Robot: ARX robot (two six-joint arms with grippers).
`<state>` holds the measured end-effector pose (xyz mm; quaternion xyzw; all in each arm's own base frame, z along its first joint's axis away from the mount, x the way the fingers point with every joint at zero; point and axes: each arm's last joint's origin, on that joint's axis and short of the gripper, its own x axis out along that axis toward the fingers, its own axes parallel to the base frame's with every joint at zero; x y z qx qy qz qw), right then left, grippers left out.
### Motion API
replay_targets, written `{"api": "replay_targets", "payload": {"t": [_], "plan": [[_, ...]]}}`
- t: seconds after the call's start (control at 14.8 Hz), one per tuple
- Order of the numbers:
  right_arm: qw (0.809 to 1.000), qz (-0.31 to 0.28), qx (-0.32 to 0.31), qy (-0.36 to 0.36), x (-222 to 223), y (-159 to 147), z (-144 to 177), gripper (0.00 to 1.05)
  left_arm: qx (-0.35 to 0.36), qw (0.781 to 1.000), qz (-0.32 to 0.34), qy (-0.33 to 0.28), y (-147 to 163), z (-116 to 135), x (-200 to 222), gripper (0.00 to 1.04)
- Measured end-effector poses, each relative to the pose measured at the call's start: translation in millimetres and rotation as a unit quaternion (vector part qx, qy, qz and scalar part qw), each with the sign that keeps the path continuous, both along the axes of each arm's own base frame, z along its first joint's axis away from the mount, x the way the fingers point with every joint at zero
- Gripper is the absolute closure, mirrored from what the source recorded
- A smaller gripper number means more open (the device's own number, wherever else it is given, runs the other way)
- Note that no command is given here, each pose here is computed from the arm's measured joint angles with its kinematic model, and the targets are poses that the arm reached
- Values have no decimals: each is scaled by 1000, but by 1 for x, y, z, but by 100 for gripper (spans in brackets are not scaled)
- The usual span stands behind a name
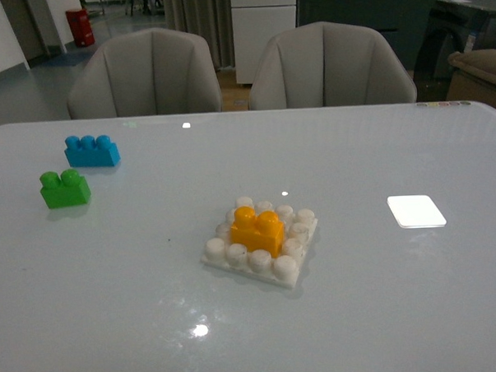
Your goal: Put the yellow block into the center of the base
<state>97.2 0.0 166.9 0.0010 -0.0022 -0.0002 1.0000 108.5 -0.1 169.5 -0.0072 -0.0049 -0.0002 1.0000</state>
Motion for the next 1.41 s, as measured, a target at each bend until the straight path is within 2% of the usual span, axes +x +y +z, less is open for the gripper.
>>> {"api": "replay_targets", "payload": {"t": [0.2, 0.4, 0.47, 0.54, 1.01, 1.41], "plan": [[1000, 0, 0, 0, 0, 0, 0, 6, 0, 1000, 0, -3, 0, 0, -1, 103], [1000, 0, 0, 0, 0, 0, 0, 6, 0, 1000, 0, 23, 0, -6, -9, 103], [1000, 0, 0, 0, 0, 0, 0, 6, 0, 1000, 0, -5, 0, -1, -11, 103], [1000, 0, 0, -1, 0, 0, 0, 6, 0, 1000, 0, 9, 0, -4, -11, 103], [1000, 0, 0, 0, 0, 0, 0, 6, 0, 1000, 0, 6, 0, -3, -11, 102], [1000, 0, 0, 0, 0, 0, 0, 6, 0, 1000, 0, 6, 0, -3, -11, 30]]}}
